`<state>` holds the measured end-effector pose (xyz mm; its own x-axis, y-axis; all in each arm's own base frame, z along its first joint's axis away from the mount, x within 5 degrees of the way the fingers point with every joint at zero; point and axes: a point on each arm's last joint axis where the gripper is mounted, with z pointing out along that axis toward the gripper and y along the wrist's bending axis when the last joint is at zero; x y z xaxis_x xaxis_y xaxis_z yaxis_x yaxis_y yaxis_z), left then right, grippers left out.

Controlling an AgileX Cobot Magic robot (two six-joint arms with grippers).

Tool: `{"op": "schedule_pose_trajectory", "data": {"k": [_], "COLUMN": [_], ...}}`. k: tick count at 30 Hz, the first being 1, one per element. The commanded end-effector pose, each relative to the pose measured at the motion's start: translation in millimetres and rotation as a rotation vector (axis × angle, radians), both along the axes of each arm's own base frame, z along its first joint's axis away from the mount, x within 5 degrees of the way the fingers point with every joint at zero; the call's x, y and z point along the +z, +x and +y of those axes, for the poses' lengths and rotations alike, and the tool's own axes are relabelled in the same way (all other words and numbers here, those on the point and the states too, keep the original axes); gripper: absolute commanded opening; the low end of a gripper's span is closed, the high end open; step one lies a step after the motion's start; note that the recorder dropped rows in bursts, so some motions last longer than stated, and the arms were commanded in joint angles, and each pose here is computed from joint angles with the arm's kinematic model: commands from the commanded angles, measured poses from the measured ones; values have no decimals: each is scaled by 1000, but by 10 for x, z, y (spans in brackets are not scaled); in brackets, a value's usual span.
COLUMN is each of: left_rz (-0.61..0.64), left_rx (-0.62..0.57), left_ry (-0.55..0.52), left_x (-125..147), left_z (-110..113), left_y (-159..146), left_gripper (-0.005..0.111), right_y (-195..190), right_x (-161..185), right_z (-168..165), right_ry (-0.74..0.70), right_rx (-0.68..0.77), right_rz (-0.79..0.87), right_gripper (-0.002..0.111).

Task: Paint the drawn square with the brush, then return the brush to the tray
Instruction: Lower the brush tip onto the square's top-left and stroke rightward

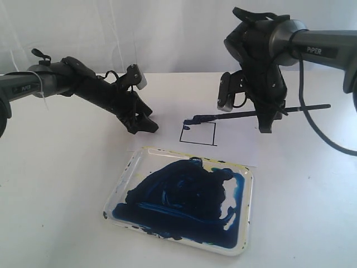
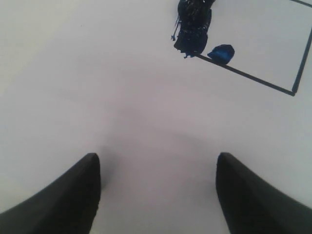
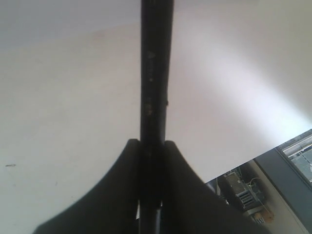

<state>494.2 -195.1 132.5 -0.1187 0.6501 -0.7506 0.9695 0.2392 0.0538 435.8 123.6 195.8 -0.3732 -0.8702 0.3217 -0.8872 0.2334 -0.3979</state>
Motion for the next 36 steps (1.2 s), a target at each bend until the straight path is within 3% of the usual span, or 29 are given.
{"op": "schedule_pose_trajectory", "data": {"k": [1, 9, 36], "left_rz": [14, 14, 11], "left_rx": [-11, -11, -9], "left_ry": [-1, -1, -1], "left_x": [-11, -11, -11], "left_z": [-20, -20, -19], "left_y": [-18, -18, -14], "left_gripper": [70, 70, 70], "right_y": [-16, -101, -212], "right_x": [98, -74, 6], "right_z": [-44, -114, -368], "right_ry": [24, -1, -36], "right_rx": [-17, -8, -57], "right_rz": [-8, 69, 67], "right_gripper": [0, 0, 0]}}
